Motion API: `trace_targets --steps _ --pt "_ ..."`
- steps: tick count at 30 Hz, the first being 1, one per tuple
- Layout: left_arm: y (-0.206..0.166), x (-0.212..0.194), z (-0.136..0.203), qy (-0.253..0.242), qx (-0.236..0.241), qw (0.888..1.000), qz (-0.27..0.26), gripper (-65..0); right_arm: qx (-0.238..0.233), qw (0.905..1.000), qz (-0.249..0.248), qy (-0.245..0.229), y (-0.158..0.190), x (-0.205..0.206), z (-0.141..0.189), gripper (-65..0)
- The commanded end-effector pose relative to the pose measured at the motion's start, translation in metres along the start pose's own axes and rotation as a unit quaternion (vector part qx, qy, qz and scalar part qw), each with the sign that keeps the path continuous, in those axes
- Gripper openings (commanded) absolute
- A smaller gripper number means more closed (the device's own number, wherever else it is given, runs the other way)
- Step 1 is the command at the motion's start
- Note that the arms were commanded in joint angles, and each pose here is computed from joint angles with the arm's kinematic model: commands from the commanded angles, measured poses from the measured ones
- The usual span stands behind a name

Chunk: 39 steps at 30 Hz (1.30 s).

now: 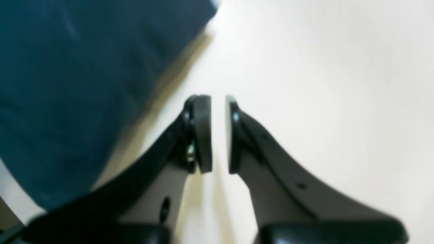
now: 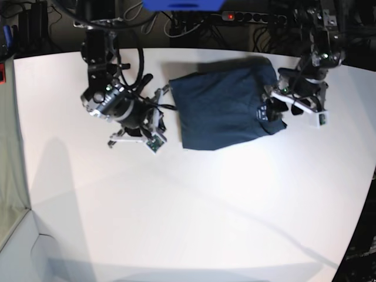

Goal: Layout the t-shirt on the table in an organized manner, then fold the t-shirt properly
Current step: 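Grasp the bundle's sides with both grippers and square it up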

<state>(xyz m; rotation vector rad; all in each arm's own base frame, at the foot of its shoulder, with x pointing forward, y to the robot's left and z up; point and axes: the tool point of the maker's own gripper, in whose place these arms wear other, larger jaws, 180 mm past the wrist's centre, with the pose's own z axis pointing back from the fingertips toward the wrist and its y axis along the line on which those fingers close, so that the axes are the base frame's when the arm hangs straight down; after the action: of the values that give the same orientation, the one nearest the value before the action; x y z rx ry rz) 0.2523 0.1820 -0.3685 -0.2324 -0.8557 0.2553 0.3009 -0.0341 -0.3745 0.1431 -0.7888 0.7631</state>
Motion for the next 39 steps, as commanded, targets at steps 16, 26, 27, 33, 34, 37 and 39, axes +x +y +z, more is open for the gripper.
trace_targets --steps 16,26,27,33,34,37,39 --pt "0.016 -0.009 0.012 0.002 0.014 1.0 0.005 -9.1 0.014 0.9998 0.013 0.007 0.017 0.028 0.001 -19.3" --pt "0.014 -0.009 0.011 0.005 0.011 1.0 0.0 -3.5 0.012 0.9998 0.01 0.011 0.016 0.027 0.001 -19.3" --pt "0.012 -0.009 0.01 0.004 0.009 1.0 0.002 -3.5 0.013 0.9998 0.009 0.012 0.017 0.025 0.001 -19.3" --pt "-0.014 -0.027 -0.015 0.039 -0.027 0.999 -0.003 -3.5 0.015 0.9997 0.007 0.016 0.019 0.022 0.001 -19.3" --pt "-0.016 -0.034 -0.02 0.049 -0.03 0.998 -0.001 -3.5 0.015 0.9997 0.007 0.016 0.019 0.022 0.001 -19.3" --pt "-0.022 -0.046 -0.032 0.068 -0.038 0.997 0.002 -3.5 0.012 0.9997 0.01 0.019 0.016 0.019 0.001 -19.3" --pt "-0.029 -0.053 -0.037 0.079 -0.046 0.996 -0.001 -3.5 0.012 0.9995 0.012 0.027 0.015 0.013 0.002 -19.3"
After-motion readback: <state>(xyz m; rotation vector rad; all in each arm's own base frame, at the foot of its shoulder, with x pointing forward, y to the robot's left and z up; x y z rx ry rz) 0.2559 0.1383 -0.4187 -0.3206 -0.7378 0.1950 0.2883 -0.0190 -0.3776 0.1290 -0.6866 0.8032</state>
